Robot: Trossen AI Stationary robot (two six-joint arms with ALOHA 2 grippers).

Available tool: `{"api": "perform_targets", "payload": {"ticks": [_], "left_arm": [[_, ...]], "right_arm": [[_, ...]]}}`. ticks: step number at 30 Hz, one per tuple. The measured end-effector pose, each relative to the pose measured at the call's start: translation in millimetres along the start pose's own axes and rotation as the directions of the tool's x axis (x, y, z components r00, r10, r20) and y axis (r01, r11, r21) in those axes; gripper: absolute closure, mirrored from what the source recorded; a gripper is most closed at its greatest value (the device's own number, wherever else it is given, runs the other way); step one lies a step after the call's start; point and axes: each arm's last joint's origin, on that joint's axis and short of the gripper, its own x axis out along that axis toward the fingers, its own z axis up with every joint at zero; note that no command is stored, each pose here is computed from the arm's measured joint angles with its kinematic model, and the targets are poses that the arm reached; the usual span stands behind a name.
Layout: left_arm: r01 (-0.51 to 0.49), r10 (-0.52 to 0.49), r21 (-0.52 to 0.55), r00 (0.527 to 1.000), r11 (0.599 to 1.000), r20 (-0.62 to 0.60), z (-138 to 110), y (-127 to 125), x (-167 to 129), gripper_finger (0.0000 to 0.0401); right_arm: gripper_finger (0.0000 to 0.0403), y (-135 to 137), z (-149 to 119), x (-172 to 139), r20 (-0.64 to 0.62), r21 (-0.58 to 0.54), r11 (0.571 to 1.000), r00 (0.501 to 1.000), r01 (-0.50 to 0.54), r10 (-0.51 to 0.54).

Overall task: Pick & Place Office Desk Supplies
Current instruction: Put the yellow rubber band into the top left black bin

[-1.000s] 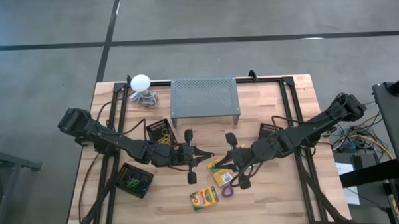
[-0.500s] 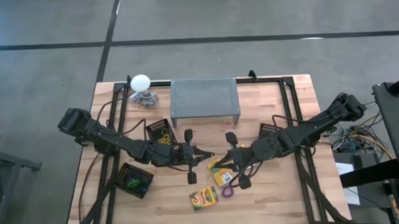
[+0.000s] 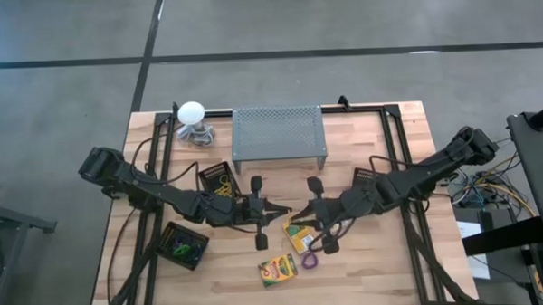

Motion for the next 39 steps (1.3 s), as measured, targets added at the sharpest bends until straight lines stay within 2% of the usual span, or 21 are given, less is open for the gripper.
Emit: {"api": "perform_targets", "payload": {"ticks": [4,11,14,18,21,24,27,32,36,39], "left_arm": [[0.0,0.0,0.001,1.0,1.0,-0.001,0,0,0,0.0401],[-0.01,0.01,0.005,1.0,1.0,-0.01,-1,0,0,0.0401],[-0.082,0.082,0.005,0.997,0.997,-0.012,-1,2,0,0.0401],[-0.213,0.215,0.03,0.976,0.977,-0.048,-5,7,0,0.0401],[-0.331,0.338,0.076,0.935,0.941,-0.111,-12,11,-3,0.0401],[-0.46,0.474,0.113,0.857,0.881,-0.202,-20,18,-12,0.0401],[-0.543,0.543,0.09,0.785,0.835,-0.299,-24,30,-30,0.0401],[-0.623,0.559,0.001,0.701,0.782,-0.442,-20,51,-70,0.0401],[-0.638,0.483,-0.1,0.667,0.764,-0.568,-28,62,-92,0.0392],[-0.648,0.462,-0.133,0.657,0.75,-0.595,-35,64,-100,0.0376]], "right_arm": [[0.0333,-4,-2,3,-0.009,0.046,0.998,0.999,0.032,-0.031],[0.0275,-5,-5,5,-0.028,0.058,0.996,0.997,0.07,-0.068],[0.0256,-7,-6,-1,-0.065,0.083,0.994,0.996,0.074,-0.069],[0.0242,-13,-2,-31,-0.146,0.098,0.993,0.988,0.071,-0.057],[0.0239,-19,5,-58,-0.189,0.148,0.985,0.981,0.083,-0.054],[0.0239,-23,4,-80,-0.221,0.165,0.982,0.974,0.094,-0.056],[0.0239,-27,-2,-97,-0.239,0.169,0.981,0.969,0.1,-0.057],[0.0239,-31,-14,-110,-0.242,0.168,0.981,0.969,0.098,-0.055],[0.0239,-31,-26,-111,-0.26,0.162,0.982,0.964,0.101,-0.057],[0.0239,-31,-35,-108,-0.287,0.153,0.983,0.956,0.106,-0.058]]}}
